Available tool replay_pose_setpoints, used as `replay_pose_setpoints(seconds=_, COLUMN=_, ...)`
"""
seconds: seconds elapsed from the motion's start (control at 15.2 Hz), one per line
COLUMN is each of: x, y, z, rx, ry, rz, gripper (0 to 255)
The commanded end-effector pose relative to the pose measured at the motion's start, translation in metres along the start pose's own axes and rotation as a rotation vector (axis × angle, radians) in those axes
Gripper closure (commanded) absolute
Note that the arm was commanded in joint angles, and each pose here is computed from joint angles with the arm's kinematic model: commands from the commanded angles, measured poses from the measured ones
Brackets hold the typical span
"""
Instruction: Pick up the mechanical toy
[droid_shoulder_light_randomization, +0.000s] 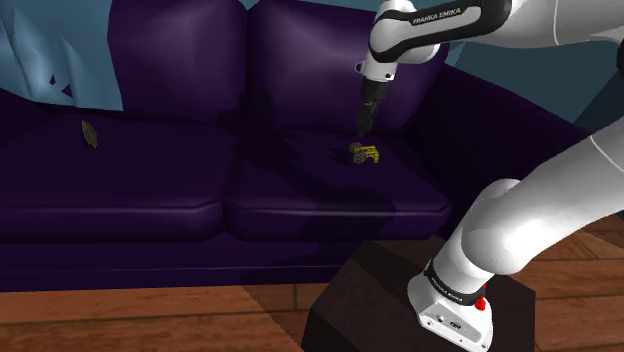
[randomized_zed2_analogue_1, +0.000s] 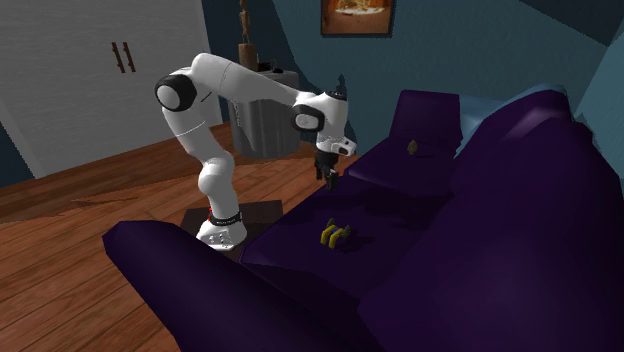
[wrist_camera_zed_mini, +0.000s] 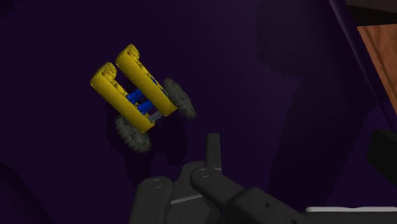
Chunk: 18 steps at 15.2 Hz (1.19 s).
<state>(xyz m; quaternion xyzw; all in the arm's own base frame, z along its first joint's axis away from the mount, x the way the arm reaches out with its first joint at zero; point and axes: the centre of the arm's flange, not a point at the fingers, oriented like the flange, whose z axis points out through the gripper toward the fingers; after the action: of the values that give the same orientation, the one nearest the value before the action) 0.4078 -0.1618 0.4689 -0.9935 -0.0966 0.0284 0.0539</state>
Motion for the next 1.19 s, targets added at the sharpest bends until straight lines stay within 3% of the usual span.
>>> replay_pose_setpoints(seconds=0.0, x=0.006, y=0.023, z=0.015, rx=-0.004, ry=-0.009, rz=-0.010, gripper=0)
replay_pose_setpoints(seconds=0.66, x=0.048, y=0.128, z=0.083, rx=-0.015, ry=-0.056, rz=-0.052, gripper=0)
replay_pose_setpoints(seconds=1.12, x=0.050, y=0.132, z=0.115, rx=-0.015, ry=-0.056, rz=-0.052, gripper=0)
